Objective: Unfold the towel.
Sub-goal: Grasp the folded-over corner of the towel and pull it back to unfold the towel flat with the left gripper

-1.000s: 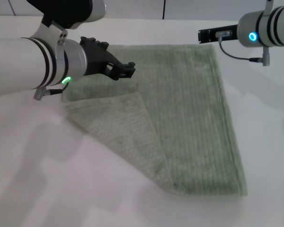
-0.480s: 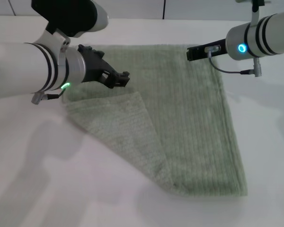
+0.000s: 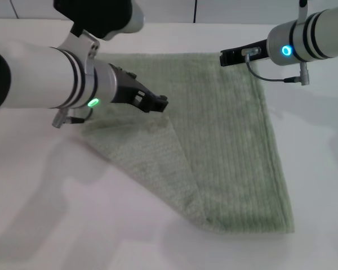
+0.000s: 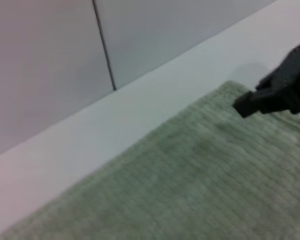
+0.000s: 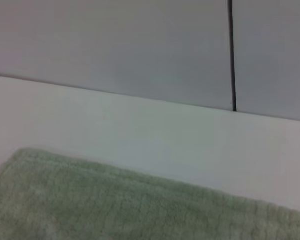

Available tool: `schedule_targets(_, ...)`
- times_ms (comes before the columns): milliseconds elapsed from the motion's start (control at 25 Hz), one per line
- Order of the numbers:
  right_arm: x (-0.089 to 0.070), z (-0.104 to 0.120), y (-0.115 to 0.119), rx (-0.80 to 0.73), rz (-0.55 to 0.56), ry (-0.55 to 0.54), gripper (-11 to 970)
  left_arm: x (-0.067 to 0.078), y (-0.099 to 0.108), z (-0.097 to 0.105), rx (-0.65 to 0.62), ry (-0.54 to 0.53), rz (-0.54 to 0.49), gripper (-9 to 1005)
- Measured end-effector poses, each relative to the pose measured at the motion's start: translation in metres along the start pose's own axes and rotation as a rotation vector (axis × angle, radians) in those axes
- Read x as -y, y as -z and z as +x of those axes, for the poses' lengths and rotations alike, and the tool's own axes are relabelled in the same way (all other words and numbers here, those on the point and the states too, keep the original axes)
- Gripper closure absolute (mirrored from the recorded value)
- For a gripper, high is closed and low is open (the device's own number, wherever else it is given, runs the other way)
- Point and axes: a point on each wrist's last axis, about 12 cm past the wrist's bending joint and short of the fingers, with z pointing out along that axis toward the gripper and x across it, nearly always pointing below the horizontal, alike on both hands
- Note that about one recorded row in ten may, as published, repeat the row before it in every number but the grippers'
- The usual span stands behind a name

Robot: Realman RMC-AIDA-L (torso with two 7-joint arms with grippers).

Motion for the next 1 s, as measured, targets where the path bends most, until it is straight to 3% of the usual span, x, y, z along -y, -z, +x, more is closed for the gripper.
schedule_targets(400,-0.003,-0.002,-0.001,0.001,0.0,0.012,960,0.027,-0.01,0.001,-0.02,-0.019,0.055,199)
schedule_targets(1000,0.001,0.004,-0.002,-0.004,0.008,0.009,961,0.032,-0.029,0.004,-0.012,-0.031,0.055,199)
